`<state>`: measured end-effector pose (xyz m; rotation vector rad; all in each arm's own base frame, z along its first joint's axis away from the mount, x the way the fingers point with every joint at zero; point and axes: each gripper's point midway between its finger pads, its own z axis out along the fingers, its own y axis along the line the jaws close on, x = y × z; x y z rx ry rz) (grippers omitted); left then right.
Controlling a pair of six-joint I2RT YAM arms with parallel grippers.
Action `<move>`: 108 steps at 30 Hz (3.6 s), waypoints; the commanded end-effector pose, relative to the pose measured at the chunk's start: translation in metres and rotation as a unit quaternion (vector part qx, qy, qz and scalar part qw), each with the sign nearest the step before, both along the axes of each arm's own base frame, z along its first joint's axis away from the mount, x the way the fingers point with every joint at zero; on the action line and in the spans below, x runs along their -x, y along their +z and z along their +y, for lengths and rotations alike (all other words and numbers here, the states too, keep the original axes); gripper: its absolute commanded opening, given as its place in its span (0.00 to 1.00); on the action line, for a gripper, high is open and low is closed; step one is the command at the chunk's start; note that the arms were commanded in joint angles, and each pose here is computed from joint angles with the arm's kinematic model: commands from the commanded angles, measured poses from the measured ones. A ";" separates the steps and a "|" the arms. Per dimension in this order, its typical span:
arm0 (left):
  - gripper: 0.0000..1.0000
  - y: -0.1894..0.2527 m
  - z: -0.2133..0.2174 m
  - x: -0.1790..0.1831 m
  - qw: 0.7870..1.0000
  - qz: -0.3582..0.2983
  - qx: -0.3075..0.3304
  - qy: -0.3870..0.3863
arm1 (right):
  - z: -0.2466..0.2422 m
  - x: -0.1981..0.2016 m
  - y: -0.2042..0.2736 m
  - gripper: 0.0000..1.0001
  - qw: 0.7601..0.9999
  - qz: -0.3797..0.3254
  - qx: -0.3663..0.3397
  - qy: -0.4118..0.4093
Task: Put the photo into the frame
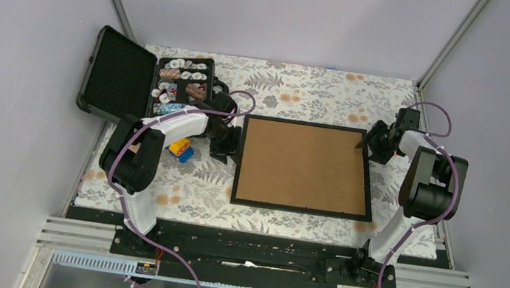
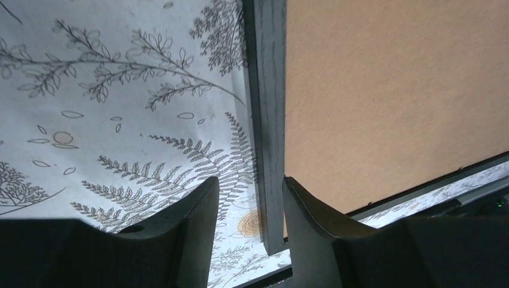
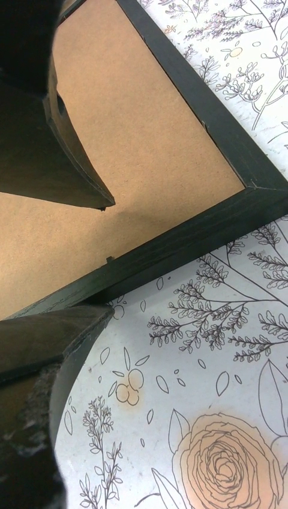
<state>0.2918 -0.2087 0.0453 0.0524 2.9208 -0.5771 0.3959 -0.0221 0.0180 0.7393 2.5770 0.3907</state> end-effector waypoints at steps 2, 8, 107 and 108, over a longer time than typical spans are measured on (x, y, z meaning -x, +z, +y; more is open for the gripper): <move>0.47 -0.004 -0.002 0.010 1.000 0.006 0.000 -0.001 | 0.012 0.021 -0.024 0.67 0.999 0.043 -0.009 0.019; 0.45 -0.016 -0.001 0.015 1.000 0.017 -0.014 -0.007 | 0.014 0.022 -0.024 0.66 0.999 0.043 -0.009 0.021; 0.33 -0.007 0.006 -0.137 0.992 -0.057 -0.086 0.070 | 0.031 0.024 -0.024 0.62 0.997 0.045 0.016 0.059; 0.35 -0.004 0.007 -0.138 0.992 -0.061 -0.084 0.069 | 0.031 0.024 -0.025 0.62 0.997 0.047 0.016 0.059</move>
